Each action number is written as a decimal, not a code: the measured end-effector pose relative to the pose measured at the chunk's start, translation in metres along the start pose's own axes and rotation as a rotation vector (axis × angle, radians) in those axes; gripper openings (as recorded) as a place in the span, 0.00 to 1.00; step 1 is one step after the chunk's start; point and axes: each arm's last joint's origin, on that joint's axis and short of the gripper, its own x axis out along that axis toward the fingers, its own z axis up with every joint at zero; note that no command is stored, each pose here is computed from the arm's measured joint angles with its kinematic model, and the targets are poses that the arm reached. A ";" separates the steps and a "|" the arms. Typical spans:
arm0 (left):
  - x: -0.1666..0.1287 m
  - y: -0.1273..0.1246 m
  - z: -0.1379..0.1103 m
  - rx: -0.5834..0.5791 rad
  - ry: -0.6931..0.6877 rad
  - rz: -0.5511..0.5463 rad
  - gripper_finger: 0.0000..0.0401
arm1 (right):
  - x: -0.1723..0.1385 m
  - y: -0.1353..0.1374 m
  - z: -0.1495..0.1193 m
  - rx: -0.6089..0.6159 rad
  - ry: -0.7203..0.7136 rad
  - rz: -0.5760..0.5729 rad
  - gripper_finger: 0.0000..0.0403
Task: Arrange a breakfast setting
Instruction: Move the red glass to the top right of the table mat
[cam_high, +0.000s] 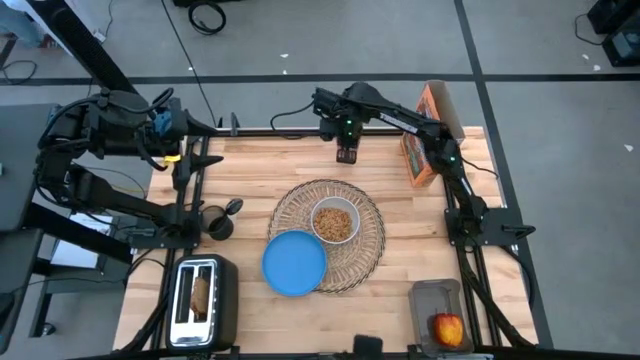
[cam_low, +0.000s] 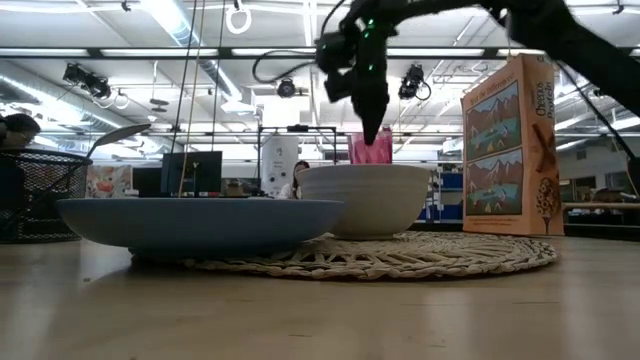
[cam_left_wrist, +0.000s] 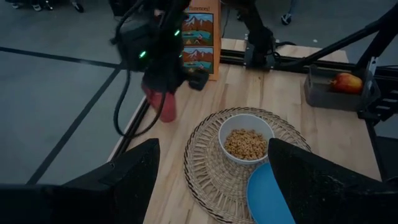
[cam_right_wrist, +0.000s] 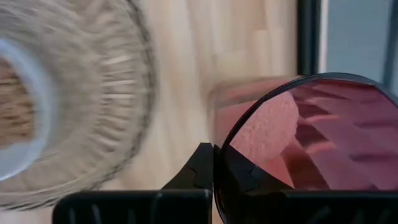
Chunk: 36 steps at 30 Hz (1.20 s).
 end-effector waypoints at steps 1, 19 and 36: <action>0.000 0.000 0.000 0.000 0.000 0.000 0.76 | -0.007 0.004 -0.004 0.018 -0.017 0.020 0.03; 0.000 0.000 0.000 0.037 0.000 0.000 0.76 | -0.083 0.089 -0.084 0.199 -0.097 0.019 0.03; 0.000 0.000 0.000 0.046 0.000 -0.001 0.76 | 0.026 0.058 -0.055 0.170 -0.016 0.000 0.03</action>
